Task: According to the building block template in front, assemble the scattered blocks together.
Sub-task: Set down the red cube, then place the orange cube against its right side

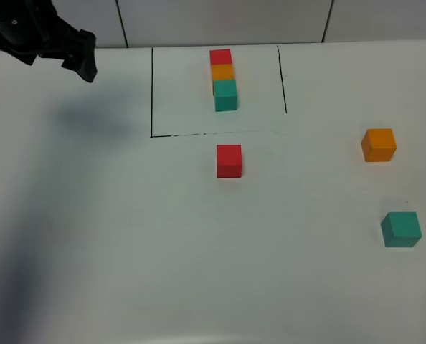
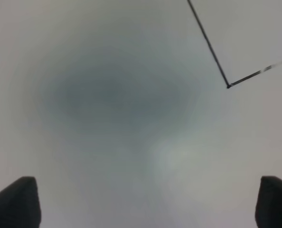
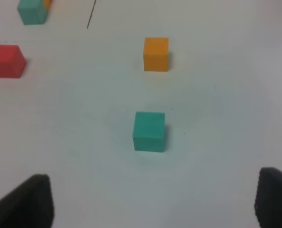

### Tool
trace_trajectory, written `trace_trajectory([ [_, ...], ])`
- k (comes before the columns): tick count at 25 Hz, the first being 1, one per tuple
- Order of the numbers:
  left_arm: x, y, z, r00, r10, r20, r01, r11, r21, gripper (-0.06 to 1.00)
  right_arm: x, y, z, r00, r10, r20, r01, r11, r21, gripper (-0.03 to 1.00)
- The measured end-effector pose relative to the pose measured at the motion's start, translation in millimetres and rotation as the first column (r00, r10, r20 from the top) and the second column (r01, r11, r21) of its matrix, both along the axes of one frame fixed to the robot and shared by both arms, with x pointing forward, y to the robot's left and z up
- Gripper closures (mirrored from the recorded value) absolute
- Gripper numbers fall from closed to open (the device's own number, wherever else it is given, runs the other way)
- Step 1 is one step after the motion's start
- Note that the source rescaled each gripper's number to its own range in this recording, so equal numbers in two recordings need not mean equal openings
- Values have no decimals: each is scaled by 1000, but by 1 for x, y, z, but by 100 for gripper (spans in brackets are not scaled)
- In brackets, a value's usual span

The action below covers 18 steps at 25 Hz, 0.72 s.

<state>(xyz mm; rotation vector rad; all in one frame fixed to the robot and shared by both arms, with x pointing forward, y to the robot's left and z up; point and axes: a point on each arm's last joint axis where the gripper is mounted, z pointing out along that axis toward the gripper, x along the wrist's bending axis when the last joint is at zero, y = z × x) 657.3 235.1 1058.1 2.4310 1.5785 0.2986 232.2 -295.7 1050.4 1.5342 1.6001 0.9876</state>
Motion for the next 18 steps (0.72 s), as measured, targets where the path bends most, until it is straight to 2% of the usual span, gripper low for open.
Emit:
trace_trajectory([
  [9,-59,15,8,998,43,54,-42,999,-15,5,0,0,0,1000,2,0,-2,1000,2,24],
  [18,-135,25,43,980,109,169,-99,993,-67,5,0,0,0,1000,3,0,-3,1000,4,24],
])
